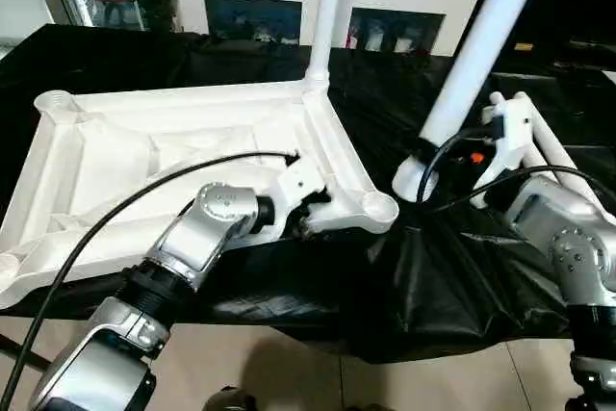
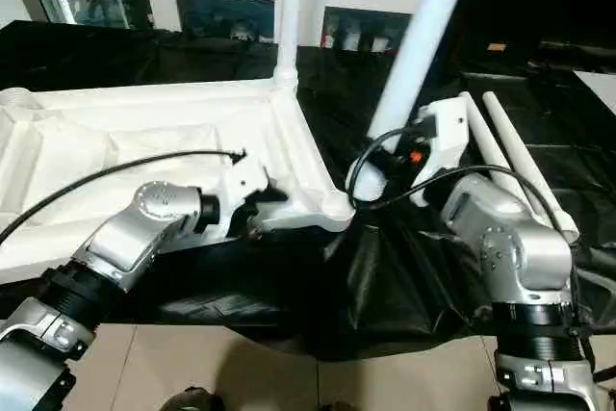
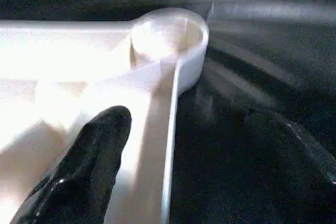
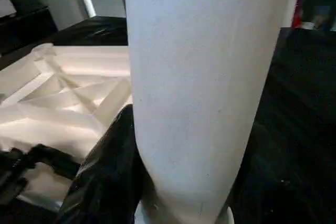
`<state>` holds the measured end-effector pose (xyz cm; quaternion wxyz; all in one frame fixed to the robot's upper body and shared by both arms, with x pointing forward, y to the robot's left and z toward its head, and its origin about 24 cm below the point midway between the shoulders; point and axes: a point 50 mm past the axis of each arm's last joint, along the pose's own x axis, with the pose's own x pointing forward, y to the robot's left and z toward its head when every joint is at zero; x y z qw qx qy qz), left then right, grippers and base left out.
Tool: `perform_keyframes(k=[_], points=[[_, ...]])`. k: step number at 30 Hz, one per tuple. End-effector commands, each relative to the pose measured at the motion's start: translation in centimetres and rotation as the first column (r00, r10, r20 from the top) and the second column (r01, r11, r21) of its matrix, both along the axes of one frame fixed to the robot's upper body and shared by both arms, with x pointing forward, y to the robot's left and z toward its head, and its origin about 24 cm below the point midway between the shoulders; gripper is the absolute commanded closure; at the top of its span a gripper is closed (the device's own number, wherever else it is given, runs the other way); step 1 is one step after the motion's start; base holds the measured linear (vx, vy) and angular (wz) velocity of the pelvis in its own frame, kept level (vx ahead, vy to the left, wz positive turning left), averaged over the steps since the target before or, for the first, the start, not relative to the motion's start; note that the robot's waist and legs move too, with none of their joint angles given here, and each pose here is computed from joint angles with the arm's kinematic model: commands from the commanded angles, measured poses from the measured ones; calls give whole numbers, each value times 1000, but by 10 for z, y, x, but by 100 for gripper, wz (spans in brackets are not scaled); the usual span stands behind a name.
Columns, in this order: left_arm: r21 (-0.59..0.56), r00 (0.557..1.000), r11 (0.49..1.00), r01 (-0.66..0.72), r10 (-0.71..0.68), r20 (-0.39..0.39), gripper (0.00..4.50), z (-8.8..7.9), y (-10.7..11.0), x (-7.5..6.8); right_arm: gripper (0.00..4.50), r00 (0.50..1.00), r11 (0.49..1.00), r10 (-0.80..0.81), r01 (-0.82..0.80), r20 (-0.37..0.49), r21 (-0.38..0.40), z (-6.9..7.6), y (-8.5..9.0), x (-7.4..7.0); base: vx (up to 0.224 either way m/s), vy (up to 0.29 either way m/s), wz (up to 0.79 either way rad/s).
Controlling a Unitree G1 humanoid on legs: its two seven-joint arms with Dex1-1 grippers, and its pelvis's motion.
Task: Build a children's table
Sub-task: Insert table leg to table base
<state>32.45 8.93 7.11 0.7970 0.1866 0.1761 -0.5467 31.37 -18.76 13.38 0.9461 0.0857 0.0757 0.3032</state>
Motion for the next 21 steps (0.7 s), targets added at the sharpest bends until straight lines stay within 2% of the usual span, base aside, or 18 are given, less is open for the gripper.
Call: perform_keyframes(k=[1,3,4,12,21], points=[[37,1000,999,4,-5,25,86,1,-2,4,264,999,1000,14,-13,42,-18,7,1,-2,0,0,0],[47,1000,999,-21,20,23,91,-1,-1,8,264,998,999,23,-22,55,-30,6,4,-3,0,0,0],[47,1000,999,-21,20,23,110,-1,-1,8,264,998,999,23,-22,55,-30,6,4,-3,0,0,0],[74,998,996,-40,38,41,174,1,0,15,264,997,998,15,-11,70,-54,-7,11,-10,0,0,0],[133,1000,991,-1,-2,21,254,-5,3,14,264,996,997,3,4,88,-74,-9,9,-11,0,0,0]])
